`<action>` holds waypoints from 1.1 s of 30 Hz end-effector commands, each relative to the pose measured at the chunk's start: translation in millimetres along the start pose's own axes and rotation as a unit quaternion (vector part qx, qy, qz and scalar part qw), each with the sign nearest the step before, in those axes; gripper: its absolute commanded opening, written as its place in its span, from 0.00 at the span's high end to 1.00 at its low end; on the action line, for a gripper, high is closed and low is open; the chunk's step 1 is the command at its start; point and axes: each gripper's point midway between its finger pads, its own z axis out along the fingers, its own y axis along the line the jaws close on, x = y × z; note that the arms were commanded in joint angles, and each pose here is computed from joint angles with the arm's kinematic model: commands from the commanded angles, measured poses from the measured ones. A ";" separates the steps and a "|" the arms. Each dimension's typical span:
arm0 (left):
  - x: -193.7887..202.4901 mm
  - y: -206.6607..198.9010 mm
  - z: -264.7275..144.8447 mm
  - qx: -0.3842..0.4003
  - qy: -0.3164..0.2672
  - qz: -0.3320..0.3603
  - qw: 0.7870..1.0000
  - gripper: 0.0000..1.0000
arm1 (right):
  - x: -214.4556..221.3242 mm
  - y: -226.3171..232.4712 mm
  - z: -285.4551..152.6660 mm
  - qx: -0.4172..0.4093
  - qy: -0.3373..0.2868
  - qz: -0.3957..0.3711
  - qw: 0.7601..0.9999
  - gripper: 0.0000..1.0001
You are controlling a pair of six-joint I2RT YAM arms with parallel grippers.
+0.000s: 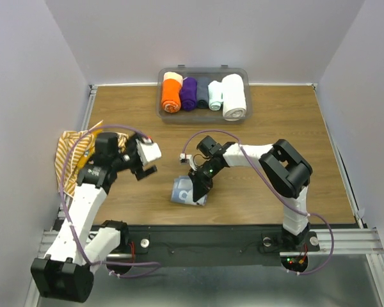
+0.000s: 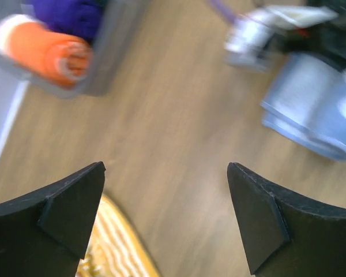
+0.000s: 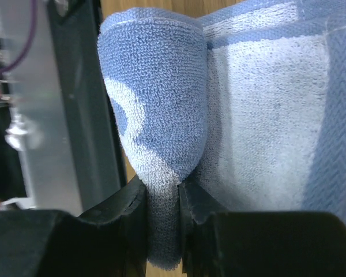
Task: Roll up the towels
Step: Roll the towel
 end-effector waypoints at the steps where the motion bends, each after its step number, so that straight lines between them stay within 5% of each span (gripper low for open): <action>1: 51.7 -54.4 20.0 0.056 0.069 0.087 0.992 0.01 | 10.7 2.5 9.1 -0.058 0.021 0.070 0.996 0.99; 3: 64.3 -108.3 33.9 0.089 0.050 0.148 0.984 0.01 | 5.7 -2.4 6.7 -0.079 0.011 0.094 0.992 0.99; 11: 33.5 -164.7 55.9 0.139 -0.013 0.228 0.964 0.01 | 5.9 -13.4 5.3 -0.105 0.003 0.130 0.986 0.98; 28: 40.4 -196.6 99.3 0.134 0.009 0.303 0.943 0.11 | 11.4 -18.4 7.4 -0.151 0.000 0.175 0.973 0.97; 33: 51.4 -204.8 102.7 0.137 0.018 0.315 0.939 0.22 | 12.5 -20.3 8.9 -0.152 0.002 0.178 0.972 0.97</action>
